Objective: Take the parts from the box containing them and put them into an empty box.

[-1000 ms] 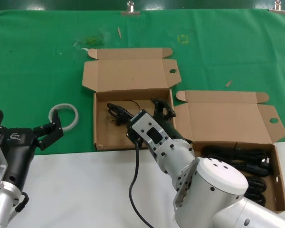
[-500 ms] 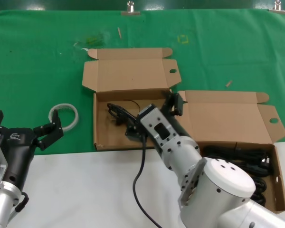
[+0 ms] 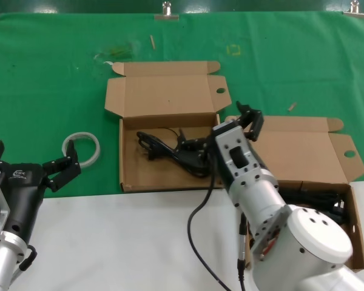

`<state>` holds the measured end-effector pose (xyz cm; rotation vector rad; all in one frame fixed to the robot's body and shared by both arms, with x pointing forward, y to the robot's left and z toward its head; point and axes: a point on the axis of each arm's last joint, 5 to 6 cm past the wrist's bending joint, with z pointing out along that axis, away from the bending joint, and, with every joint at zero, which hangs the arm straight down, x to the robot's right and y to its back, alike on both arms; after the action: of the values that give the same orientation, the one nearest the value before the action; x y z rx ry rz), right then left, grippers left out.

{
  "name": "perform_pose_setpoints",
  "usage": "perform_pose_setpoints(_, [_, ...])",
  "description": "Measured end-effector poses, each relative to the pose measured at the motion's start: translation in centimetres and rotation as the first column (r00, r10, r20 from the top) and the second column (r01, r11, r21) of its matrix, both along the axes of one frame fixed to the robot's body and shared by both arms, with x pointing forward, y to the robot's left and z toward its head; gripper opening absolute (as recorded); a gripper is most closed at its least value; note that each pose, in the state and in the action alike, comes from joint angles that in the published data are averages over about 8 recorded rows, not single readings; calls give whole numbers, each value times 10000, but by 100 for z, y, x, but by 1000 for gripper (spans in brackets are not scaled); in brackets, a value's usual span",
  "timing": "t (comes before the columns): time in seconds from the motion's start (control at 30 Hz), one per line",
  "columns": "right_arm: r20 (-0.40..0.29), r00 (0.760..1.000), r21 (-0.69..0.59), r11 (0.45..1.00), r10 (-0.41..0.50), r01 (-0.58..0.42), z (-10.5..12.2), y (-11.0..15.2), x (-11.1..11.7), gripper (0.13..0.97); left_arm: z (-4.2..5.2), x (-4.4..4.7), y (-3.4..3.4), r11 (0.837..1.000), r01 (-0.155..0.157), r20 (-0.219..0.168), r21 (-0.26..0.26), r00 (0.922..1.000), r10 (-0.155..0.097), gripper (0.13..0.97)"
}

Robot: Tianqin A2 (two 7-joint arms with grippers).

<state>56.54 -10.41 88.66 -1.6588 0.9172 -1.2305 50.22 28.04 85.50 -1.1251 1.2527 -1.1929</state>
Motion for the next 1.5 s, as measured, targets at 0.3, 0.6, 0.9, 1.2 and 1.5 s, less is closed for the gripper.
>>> perform_pose_setpoints(0.3, [461, 9979, 1056, 9936, -458, 407, -19, -222, -22, 962, 0, 0, 0, 10000, 0, 0, 0, 10000, 0, 965])
perform_pose_setpoints(0.6, [820, 9926, 1925, 9786, -893, 721, -58, -469, -69, 966, 0, 0, 0, 10000, 0, 0, 0, 10000, 0, 965])
perform_pose_setpoints(0.9, [1060, 9862, 2586, 9612, -1272, 962, -112, -729, -143, 966, 0, 0, 0, 10000, 0, 0, 1, 10000, 0, 965])
perform_pose_setpoints(1.2, [1181, 9802, 3056, 9450, -1586, 1161, -180, -1002, -246, 966, 0, 0, 0, 10000, 0, 0, 2, 10000, 0, 965])
perform_pose_setpoints(1.5, [1151, 9761, 3380, 9313, -1845, 1362, -256, -1278, -380, 966, 0, 0, 0, 10000, 0, 0, 1, 10000, 0, 965])
